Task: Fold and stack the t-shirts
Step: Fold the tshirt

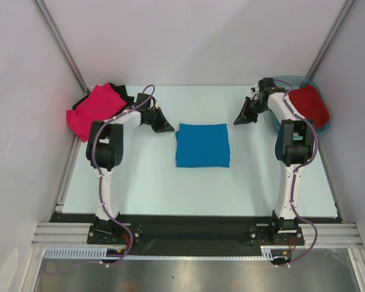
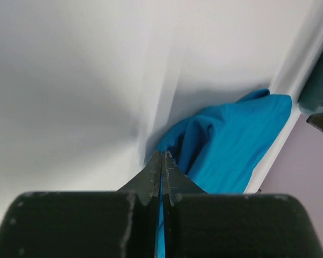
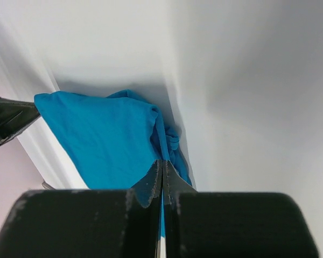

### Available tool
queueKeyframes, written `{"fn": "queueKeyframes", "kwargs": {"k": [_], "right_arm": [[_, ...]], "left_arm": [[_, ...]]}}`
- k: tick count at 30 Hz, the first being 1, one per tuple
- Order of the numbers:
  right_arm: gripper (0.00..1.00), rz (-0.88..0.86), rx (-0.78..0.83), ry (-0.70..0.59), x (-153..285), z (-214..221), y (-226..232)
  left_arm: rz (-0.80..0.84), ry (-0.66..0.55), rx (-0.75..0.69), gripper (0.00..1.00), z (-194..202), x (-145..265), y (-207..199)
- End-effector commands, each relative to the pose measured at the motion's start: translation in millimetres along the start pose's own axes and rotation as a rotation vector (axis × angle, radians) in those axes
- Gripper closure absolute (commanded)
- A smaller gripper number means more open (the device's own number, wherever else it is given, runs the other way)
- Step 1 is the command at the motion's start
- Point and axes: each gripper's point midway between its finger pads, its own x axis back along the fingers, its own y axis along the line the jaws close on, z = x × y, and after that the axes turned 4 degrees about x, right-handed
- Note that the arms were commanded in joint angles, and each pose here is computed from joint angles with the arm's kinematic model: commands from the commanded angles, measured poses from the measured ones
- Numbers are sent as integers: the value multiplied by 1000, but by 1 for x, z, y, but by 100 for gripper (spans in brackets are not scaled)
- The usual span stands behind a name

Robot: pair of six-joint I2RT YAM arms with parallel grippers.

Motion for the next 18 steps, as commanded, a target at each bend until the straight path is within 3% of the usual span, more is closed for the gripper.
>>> {"fn": "queueKeyframes", "kwargs": {"k": [1, 11, 18], "right_arm": [[100, -25, 44, -54, 28, -8, 19], [100, -15, 33, -51, 28, -6, 15], [100, -12, 26, -38, 25, -2, 13]], "left_arm": [[60, 5, 25, 100, -11, -9, -14], [37, 26, 44, 100, -7, -16, -8], [71, 76, 30, 100, 5, -29, -25]]}}
